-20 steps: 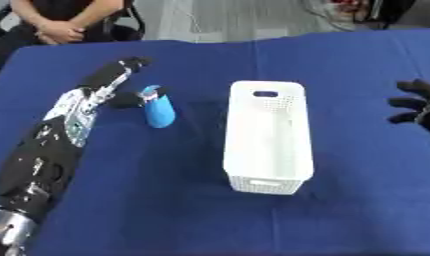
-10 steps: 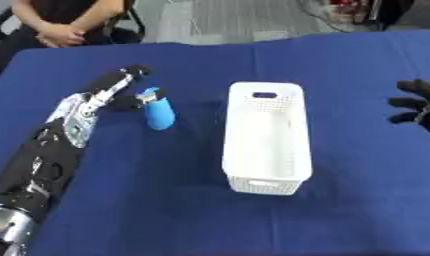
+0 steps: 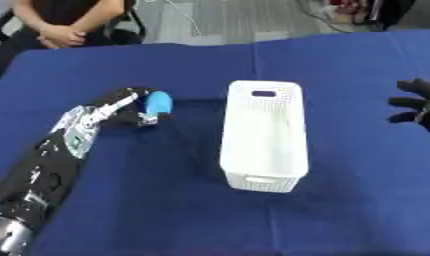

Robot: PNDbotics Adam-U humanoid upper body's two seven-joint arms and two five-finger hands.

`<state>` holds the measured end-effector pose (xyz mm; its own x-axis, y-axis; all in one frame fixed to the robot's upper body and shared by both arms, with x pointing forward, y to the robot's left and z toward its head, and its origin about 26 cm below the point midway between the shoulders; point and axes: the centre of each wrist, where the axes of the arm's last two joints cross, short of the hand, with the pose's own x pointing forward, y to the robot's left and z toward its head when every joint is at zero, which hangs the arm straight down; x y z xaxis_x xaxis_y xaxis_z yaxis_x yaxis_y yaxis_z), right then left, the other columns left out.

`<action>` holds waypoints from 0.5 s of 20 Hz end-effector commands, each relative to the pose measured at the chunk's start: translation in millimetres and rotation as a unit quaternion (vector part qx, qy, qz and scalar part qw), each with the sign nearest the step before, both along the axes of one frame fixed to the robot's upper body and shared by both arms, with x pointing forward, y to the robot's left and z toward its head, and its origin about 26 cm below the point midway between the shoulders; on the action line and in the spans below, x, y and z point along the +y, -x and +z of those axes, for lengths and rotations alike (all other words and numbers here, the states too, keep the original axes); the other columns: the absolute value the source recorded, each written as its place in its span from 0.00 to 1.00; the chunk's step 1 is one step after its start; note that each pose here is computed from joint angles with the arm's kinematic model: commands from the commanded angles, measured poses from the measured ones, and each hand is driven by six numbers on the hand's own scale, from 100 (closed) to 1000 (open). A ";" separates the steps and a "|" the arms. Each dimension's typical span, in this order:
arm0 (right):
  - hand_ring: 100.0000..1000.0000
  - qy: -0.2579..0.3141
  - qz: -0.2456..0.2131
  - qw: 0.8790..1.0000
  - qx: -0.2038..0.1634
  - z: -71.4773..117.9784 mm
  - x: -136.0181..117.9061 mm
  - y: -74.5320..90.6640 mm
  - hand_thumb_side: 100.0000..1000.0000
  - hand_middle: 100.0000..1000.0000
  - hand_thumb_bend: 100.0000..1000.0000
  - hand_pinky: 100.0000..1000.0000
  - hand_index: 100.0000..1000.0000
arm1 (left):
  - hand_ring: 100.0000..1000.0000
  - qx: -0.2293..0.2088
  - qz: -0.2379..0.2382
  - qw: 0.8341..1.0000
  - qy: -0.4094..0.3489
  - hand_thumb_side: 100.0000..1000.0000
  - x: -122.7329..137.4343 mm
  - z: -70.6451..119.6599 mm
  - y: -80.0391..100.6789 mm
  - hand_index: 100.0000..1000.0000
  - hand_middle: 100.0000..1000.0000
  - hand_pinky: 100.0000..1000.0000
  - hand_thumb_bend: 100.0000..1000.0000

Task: Pick up objects on the table and place them in the box.

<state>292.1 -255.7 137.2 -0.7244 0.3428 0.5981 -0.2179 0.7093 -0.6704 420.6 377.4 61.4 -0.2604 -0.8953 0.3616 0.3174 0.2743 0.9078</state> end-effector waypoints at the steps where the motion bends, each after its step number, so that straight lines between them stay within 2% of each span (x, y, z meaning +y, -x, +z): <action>1: 0.83 0.005 -0.001 1.000 -0.007 5.1 -3.1 0.0 1.00 0.91 0.52 0.69 1.00 | 0.78 0.010 -0.010 1.000 -0.022 0.90 8.2 5.0 3.8 0.97 0.88 0.81 1.00; 10: 0.83 0.005 0.000 1.000 -0.007 5.1 -3.1 -0.1 1.00 0.91 0.51 0.69 1.00 | 0.78 0.013 -0.032 0.998 -0.055 0.91 8.5 14.4 4.6 0.96 0.87 0.81 1.00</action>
